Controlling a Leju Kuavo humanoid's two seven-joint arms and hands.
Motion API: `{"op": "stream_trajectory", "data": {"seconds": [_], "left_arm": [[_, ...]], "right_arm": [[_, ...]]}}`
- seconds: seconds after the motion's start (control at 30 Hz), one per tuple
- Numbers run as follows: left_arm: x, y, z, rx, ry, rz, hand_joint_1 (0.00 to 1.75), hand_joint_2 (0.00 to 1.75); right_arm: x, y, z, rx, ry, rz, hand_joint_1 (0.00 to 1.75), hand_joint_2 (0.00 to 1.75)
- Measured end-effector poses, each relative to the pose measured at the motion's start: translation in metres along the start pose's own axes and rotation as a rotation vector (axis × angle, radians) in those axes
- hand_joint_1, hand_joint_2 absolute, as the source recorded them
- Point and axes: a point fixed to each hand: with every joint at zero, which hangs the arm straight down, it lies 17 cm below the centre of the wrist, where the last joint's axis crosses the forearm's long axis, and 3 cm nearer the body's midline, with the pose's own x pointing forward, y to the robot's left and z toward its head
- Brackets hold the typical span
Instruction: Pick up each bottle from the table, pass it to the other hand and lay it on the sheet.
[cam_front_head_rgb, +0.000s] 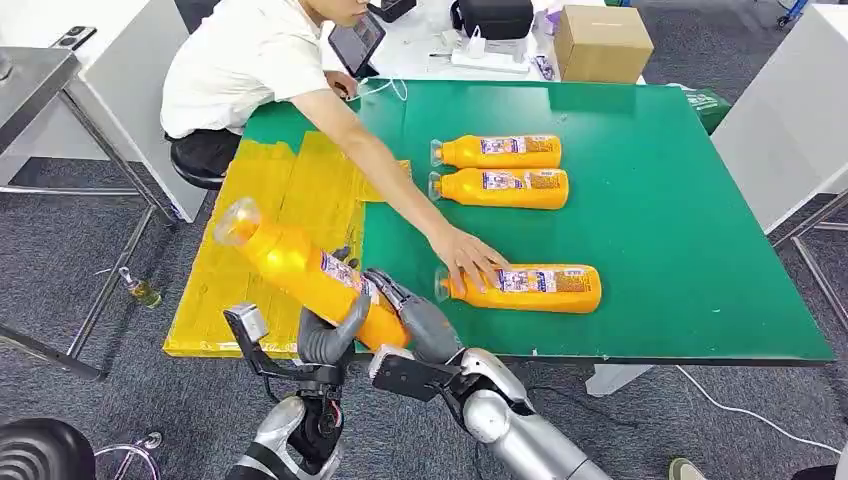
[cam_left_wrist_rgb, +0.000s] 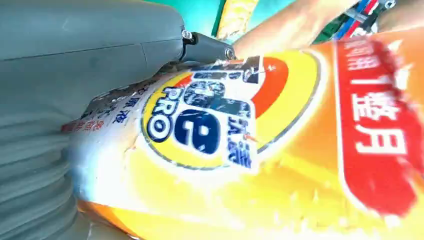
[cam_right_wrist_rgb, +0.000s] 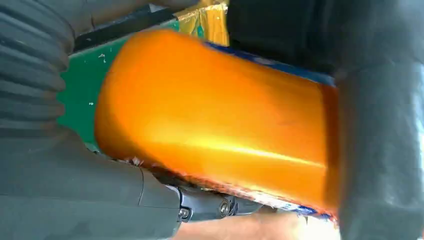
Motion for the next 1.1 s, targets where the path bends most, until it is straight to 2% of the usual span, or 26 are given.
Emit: {"op": "stream_trajectory", "data": {"seconds": [0.4,0.63,0.8,0.87,0.9,0.97,1.03,1.1], "left_arm": [[-0.002,0.024,0.002,0.058,0.065,0.15,1.75,1.75],[0.012,0.046,-0.011,0.087,0.021,0.031,1.75,1.75],[0.017,0.057,-0.017,0.104,0.009,-0.018,1.75,1.75],[0.018,0.07,-0.02,0.148,0.0,-0.167,1.75,1.75],[0.019,0.076,-0.02,0.165,-0.011,-0.24,1.54,1.75],[0.024,0.089,-0.019,0.19,-0.039,-0.358,1.41,1.75],[0.027,0.096,-0.018,0.2,-0.049,-0.423,1.61,1.75],[0.032,0.104,-0.018,0.216,-0.063,-0.498,1.64,1.75]], "right_arm": [[-0.002,0.007,0.009,-0.036,-0.01,0.121,0.0,1.75],[-0.007,0.006,0.027,-0.132,0.008,0.201,0.0,1.75],[-0.012,0.009,0.037,-0.153,0.027,0.219,0.0,1.75],[-0.01,-0.009,0.044,-0.249,0.024,0.34,0.0,1.75],[-0.005,-0.017,0.048,-0.295,0.007,0.398,0.0,1.75],[0.01,-0.036,0.055,-0.371,-0.048,0.51,0.0,1.75],[0.016,-0.061,0.061,-0.444,-0.064,0.581,0.0,1.75],[0.016,-0.091,0.07,-0.523,-0.051,0.631,0.0,1.75]]}}
